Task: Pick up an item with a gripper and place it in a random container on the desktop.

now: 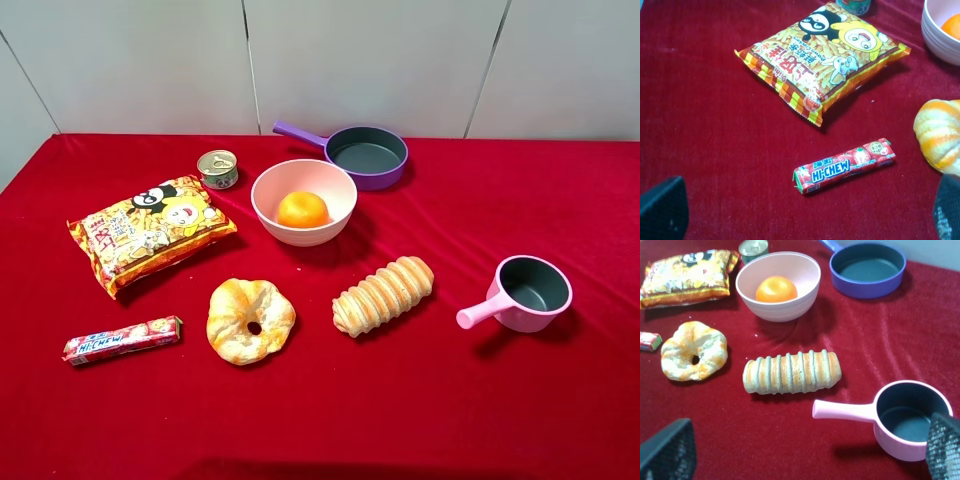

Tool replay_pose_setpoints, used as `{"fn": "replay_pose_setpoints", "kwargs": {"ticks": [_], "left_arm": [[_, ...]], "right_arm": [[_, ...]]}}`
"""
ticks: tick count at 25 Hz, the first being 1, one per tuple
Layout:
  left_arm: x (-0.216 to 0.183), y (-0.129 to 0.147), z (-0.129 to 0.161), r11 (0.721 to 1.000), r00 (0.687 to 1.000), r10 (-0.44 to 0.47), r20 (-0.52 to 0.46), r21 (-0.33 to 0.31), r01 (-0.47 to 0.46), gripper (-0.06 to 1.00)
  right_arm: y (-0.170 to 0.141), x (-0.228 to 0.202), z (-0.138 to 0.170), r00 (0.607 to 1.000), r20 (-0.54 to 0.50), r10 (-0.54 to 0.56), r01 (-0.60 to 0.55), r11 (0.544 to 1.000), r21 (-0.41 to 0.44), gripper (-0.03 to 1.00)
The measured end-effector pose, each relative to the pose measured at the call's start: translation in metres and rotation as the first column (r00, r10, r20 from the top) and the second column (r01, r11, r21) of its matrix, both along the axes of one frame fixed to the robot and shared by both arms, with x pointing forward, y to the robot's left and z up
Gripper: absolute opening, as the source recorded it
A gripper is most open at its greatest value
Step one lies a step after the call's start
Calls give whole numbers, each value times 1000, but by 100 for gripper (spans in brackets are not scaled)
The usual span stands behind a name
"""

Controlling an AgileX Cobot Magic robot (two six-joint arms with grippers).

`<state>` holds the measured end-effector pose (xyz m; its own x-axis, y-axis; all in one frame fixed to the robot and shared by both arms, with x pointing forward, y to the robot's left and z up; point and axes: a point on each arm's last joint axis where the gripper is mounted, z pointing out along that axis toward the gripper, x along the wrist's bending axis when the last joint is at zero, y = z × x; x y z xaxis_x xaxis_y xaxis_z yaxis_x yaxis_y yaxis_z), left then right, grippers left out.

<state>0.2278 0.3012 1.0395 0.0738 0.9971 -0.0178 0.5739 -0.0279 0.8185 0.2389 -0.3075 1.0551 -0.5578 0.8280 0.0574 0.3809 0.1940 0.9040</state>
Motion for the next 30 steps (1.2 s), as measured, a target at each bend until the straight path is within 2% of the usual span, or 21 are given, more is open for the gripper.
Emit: {"fn": "replay_pose_setpoints", "kwargs": {"ticks": [5,9,13,15,21,27,30], "left_arm": [[0,0,0,1000,1000,0,0,0,0,97],[0,0,0,1000,1000,0,0,0,0,97],[0,0,0,1000,1000,0,0,0,0,97],[0,0,0,1000,1000,0,0,0,0,97],[0,0,0,1000,1000,0,0,0,0,97],[0,0,0,1000,1000,0,0,0,0,97],[0,0,0,1000,1000,0,0,0,0,97]], "right_arm": [[0,0,0,998,2,-61,61,998,-1,69],[0,-1,0,986,5,-166,166,986,-3,69],[0,-3,0,958,7,-287,287,958,-6,69],[1,-3,0,928,8,-371,371,928,-9,69],[4,-5,-1,857,14,-515,515,857,-21,69],[5,-5,-1,753,14,-658,658,752,-22,69],[5,-5,-1,713,14,-701,701,713,-22,69]]}}
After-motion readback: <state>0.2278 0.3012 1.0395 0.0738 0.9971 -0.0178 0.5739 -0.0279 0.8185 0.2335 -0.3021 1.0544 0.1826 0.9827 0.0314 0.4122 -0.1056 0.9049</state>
